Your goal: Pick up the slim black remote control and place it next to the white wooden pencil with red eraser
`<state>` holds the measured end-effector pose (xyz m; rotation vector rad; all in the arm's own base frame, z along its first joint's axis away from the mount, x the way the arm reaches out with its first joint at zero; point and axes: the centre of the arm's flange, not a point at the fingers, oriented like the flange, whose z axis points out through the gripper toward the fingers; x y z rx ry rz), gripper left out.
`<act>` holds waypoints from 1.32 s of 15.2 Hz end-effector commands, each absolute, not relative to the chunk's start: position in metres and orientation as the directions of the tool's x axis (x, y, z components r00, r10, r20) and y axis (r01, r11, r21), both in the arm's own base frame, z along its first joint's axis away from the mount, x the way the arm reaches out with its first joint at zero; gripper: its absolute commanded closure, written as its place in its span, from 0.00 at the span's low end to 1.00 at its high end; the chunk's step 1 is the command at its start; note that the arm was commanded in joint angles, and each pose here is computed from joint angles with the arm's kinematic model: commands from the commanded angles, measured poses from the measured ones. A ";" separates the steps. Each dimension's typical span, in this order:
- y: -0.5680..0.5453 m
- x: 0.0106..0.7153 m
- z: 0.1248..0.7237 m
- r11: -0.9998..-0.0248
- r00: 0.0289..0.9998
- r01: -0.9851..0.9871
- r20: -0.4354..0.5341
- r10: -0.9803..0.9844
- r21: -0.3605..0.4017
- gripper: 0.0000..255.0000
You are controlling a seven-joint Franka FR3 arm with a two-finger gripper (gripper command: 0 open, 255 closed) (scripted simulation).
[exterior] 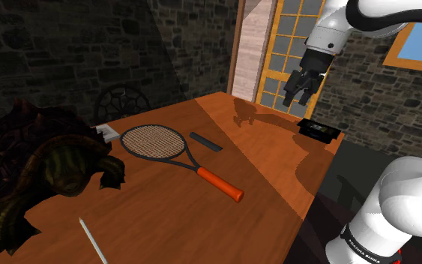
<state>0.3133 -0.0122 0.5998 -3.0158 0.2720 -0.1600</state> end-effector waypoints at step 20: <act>0.009 0.525 0.451 -0.993 0.997 -0.067 0.030 -0.070 -0.093 0.00</act>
